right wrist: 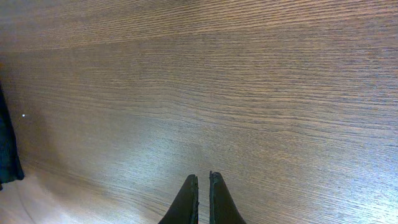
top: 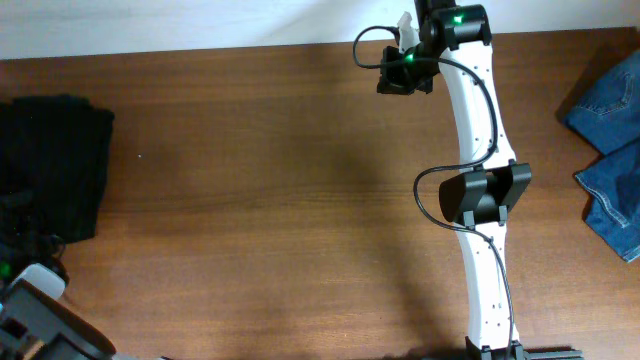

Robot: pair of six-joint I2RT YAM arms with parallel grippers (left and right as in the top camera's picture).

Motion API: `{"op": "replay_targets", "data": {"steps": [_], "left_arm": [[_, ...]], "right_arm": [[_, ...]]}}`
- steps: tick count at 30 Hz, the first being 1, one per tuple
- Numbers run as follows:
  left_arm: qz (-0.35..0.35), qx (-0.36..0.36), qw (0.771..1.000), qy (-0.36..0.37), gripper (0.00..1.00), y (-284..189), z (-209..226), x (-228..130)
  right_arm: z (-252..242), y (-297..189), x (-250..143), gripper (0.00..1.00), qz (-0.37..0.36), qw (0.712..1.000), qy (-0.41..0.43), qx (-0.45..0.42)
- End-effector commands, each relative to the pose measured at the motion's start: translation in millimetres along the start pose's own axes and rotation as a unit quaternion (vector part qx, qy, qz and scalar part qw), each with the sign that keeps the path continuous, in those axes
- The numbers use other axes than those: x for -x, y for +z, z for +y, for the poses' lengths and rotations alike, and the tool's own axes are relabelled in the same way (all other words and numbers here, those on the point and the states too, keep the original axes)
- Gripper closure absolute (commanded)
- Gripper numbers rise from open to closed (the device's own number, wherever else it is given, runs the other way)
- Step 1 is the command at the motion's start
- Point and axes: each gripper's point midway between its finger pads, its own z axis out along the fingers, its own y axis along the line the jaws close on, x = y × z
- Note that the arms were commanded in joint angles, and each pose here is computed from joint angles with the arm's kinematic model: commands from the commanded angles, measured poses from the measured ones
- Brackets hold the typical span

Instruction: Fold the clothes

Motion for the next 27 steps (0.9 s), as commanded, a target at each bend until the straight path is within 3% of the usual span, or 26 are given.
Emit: {"op": "replay_targets", "data": {"steps": [1,11,18,22,27], "left_arm": [[-0.002,-0.025,1.0,0.005,0.0,-19.9,-24.7,4.0],[-0.108,0.112,0.988,-0.007,0.0,-98.1,-3.9,31.9],[-0.135,0.124,0.983,0.004,0.0,-145.8,-12.9,33.9],[-0.127,0.046,0.983,0.125,0.0,-166.4,-61.7,25.9],[-0.099,-0.05,0.955,0.275,0.0,-189.2,-119.5,-11.6]], "right_arm": [[16.2,-16.5,1.1,0.96,-0.015,1.0,-0.015,0.011],[16.2,-16.5,1.2,0.96,-0.016,1.0,-0.021,0.011],[16.2,-16.5,1.2,0.96,-0.016,0.999,-0.046,0.011],[16.0,-17.4,1.3,0.96,-0.017,0.998,-0.061,0.009],[9.3,-27.4,4.4,0.96,-0.03,0.996,-0.08,-0.023]]}}
